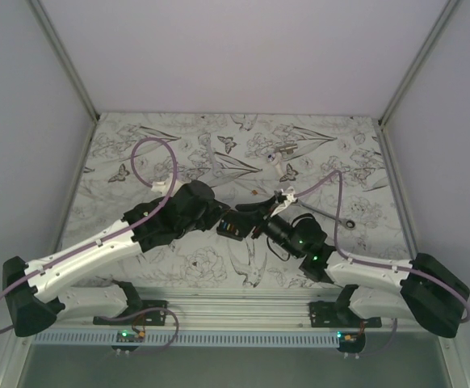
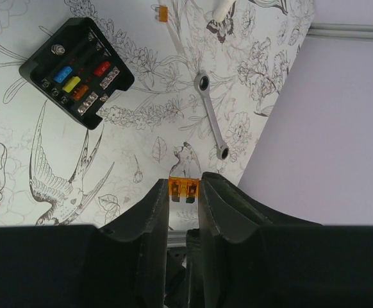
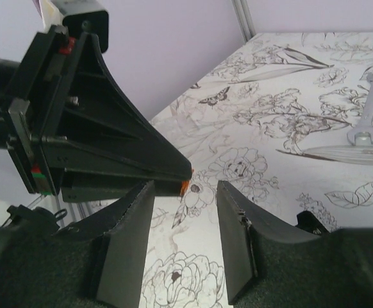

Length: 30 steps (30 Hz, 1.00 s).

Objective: Snap on the fuse box
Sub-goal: Pick up the fuse from the center of the board.

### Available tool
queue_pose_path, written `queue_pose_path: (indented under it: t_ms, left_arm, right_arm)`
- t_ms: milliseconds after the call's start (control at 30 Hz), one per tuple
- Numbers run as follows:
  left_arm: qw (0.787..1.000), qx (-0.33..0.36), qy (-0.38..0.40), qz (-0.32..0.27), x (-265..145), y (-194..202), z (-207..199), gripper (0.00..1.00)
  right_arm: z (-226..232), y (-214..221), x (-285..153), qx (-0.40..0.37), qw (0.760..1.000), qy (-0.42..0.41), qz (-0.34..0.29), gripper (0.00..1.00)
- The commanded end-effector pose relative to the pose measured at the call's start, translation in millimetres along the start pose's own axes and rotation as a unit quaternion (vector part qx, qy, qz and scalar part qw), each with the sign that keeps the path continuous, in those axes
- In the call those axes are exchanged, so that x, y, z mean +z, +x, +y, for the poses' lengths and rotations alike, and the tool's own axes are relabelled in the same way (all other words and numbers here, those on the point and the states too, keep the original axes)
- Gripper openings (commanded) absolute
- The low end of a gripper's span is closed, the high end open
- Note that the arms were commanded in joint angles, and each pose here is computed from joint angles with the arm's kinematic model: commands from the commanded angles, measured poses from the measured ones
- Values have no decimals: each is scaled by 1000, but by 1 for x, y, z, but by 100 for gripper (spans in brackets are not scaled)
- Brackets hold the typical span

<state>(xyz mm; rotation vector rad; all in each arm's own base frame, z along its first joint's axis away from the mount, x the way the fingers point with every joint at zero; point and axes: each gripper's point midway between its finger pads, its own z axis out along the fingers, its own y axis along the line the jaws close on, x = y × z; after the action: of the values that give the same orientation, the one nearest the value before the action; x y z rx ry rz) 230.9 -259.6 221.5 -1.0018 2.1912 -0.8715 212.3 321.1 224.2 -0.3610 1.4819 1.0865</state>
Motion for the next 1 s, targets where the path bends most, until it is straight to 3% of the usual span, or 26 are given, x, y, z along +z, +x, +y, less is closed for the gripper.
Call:
queue_pose_path:
  t_ms: [0,500,633,767,867,967]
  left_arm:
    - [1000,-8,1,-4,-5,-4,0,0]
    - [1000,-11,8,-4,-8,-5,-1,0]
    - [1000,-9,5,1,-7,-3,0,0]
    - [1000,-5,2,-1,-6,-3,3,2]
    - [1000,7,3,-6,-7,-6,5,8]
    - [999,38,9,-14,-10,-11,6,23]
  right_arm:
    - [13,-30,13,-1,999,-11,-52,48]
    - [5,-10,22,7,1000,11,-28,32]
    - [10,-11,25,7,1000,-1,-25,22]
    - [16,-6,28,5,1000,-15,-11,2]
    - [15,-4,26,-1,1000,-16,-2,0]
    - [12,-5,24,-2,1000,-24,9,0]
